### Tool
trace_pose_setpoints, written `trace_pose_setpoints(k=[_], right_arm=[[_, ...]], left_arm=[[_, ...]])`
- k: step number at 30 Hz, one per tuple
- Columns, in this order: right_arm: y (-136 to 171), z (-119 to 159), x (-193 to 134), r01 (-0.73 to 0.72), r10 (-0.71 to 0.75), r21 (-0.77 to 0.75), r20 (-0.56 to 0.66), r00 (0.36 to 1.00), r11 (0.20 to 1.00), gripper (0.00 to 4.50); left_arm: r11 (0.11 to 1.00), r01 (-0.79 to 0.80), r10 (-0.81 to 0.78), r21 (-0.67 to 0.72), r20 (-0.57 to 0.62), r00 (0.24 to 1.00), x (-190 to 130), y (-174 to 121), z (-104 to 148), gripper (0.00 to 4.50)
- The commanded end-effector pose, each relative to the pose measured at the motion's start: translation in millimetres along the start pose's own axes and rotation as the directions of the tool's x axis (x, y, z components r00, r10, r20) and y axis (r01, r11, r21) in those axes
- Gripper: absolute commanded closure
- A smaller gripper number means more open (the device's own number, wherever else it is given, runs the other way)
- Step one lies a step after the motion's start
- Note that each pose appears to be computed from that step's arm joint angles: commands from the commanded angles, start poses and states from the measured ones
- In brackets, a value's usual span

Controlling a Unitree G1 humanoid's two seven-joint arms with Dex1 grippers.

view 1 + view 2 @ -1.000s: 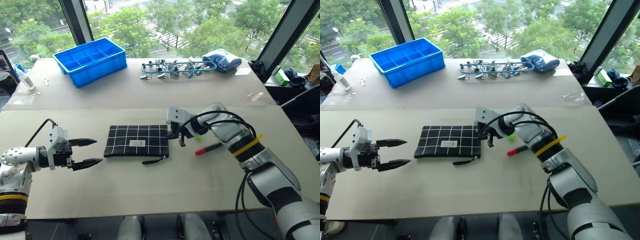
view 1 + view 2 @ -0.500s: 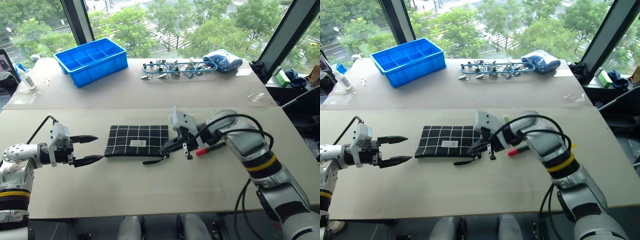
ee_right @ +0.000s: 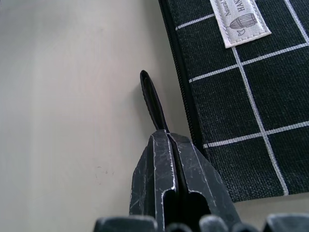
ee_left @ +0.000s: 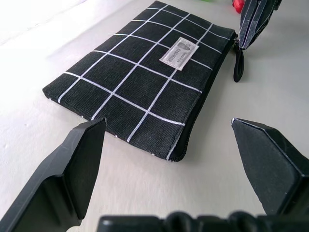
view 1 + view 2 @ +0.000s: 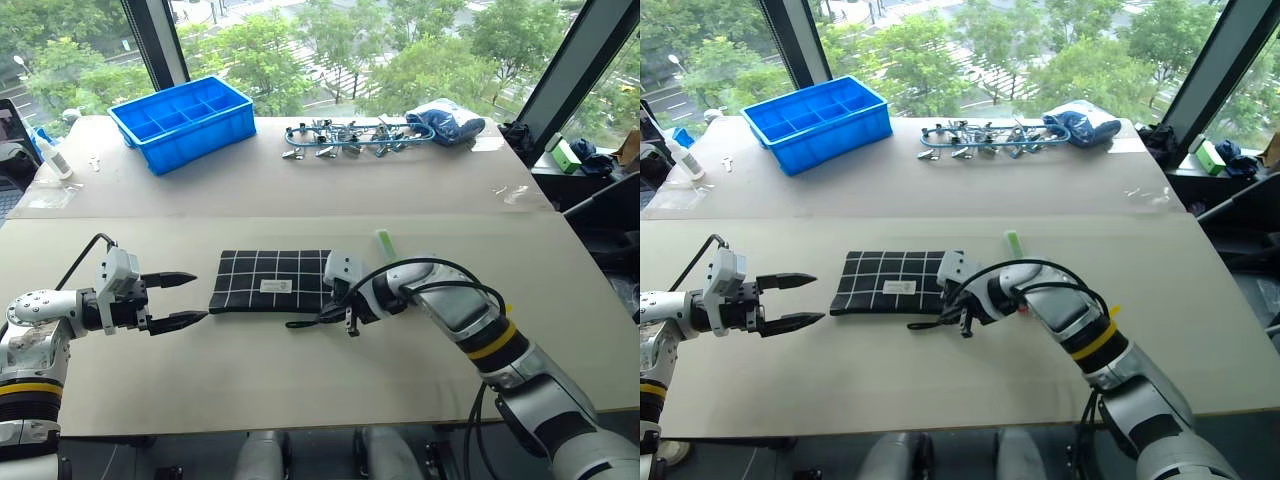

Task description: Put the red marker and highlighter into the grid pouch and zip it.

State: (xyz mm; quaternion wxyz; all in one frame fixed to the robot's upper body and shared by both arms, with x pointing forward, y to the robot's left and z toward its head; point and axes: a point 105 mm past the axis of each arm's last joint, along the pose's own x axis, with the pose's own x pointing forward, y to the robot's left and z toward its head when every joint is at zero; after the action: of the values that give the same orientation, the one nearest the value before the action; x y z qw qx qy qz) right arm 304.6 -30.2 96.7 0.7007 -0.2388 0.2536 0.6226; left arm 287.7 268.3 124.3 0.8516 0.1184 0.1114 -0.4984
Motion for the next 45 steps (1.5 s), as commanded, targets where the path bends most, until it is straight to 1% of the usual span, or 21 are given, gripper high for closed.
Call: trace_pose_setpoints(k=[1,3,5,9,14,16,18,22,25,27,29,31,33,38,43,45], right_arm=[[-15.6,-2.4,-4.6,0.086,-0.090,-0.087,-0.045,0.995,0.992,4.46],[-29.5,-1.2,-7.6,0.153,-0.160,-0.115,-0.051,0.986,0.981,4.46],[-46.8,8.9,-14.0,0.222,-0.226,-0.109,-0.024,0.974,0.969,4.46],[-62.1,21.4,-22.6,0.263,-0.263,-0.097,0.010,0.965,0.960,4.46],[-63.5,22.0,-26.6,0.246,-0.246,-0.094,0.017,0.969,0.965,4.46],[-57.6,22.4,-28.8,0.213,-0.211,-0.091,0.025,0.977,0.973,4.46],[-45.1,18.6,-33.3,0.141,-0.139,-0.099,0.028,0.990,0.985,4.46],[-55.9,28.2,-45.1,0.182,-0.180,-0.011,0.108,0.978,0.983,4.46],[-74.5,51.1,-53.5,0.250,-0.269,0.112,0.226,0.936,0.962,4.46],[-80.3,55.9,-53.0,0.266,-0.298,0.155,0.246,0.922,0.951,4.46],[-84.2,56.0,-50.1,0.279,-0.317,0.181,0.239,0.918,0.943,4.46],[-88.1,47.7,-39.9,0.310,-0.343,0.183,0.194,0.919,0.933,4.46],[-86.4,38.1,-29.7,0.320,-0.343,0.160,0.145,0.928,0.934,4.46],[-77.1,21.9,-14.4,0.312,-0.320,0.106,0.071,0.945,0.944,4.46],[-84.4,6.9,-5.7,0.380,-0.382,0.073,0.005,0.924,0.922,4.46],[-86.5,6.3,-4.6,0.396,-0.397,0.072,0.004,0.918,0.915,4.46]], left_arm=[[1.000,-0.006,0.006,0.024,0.019,1.000,-3.0,0.6,6.5,0.00],[1.000,-0.007,0.007,0.023,0.021,1.000,-3.0,-0.1,6.3,0.00],[1.000,-0.008,0.007,0.022,0.024,1.000,-2.9,-0.6,6.2,0.00],[1.000,-0.006,0.005,0.020,0.027,1.000,-2.6,-1.8,6.0,0.00],[1.000,0.016,-0.017,0.027,0.028,0.999,0.0,-6.4,5.2,0.00],[0.998,0.026,-0.028,0.049,0.042,0.999,4.1,-10.0,7.2,0.00],[0.996,0.060,-0.063,0.063,0.054,0.997,11.1,-19.4,10.2,0.00],[0.992,0.098,-0.103,0.083,0.058,0.993,17.4,-34.7,15.6,0.00],[0.978,0.061,-0.072,0.198,0.052,0.996,21.2,-34.8,17.3,0.00],[0.969,0.036,-0.053,0.244,0.063,0.997,23.2,-33.1,19.1,0.00],[0.962,0.024,-0.044,0.272,0.068,0.997,24.2,-31.8,20.1,0.00],[0.948,0.036,-0.051,0.316,0.039,0.998,25.5,-33.5,18.7,0.00],[0.933,0.056,-0.056,0.354,-0.009,0.998,25.3,-35.5,13.5,0.00],[0.923,0.084,-0.061,0.377,-0.075,0.995,23.3,-38.8,3.5,0.00],[0.905,0.097,-0.057,0.413,-0.108,0.993,22.6,-40.0,-0.5,0.00],[0.895,0.099,-0.055,0.435,-0.112,0.992,22.8,-39.8,0.8,0.00]])
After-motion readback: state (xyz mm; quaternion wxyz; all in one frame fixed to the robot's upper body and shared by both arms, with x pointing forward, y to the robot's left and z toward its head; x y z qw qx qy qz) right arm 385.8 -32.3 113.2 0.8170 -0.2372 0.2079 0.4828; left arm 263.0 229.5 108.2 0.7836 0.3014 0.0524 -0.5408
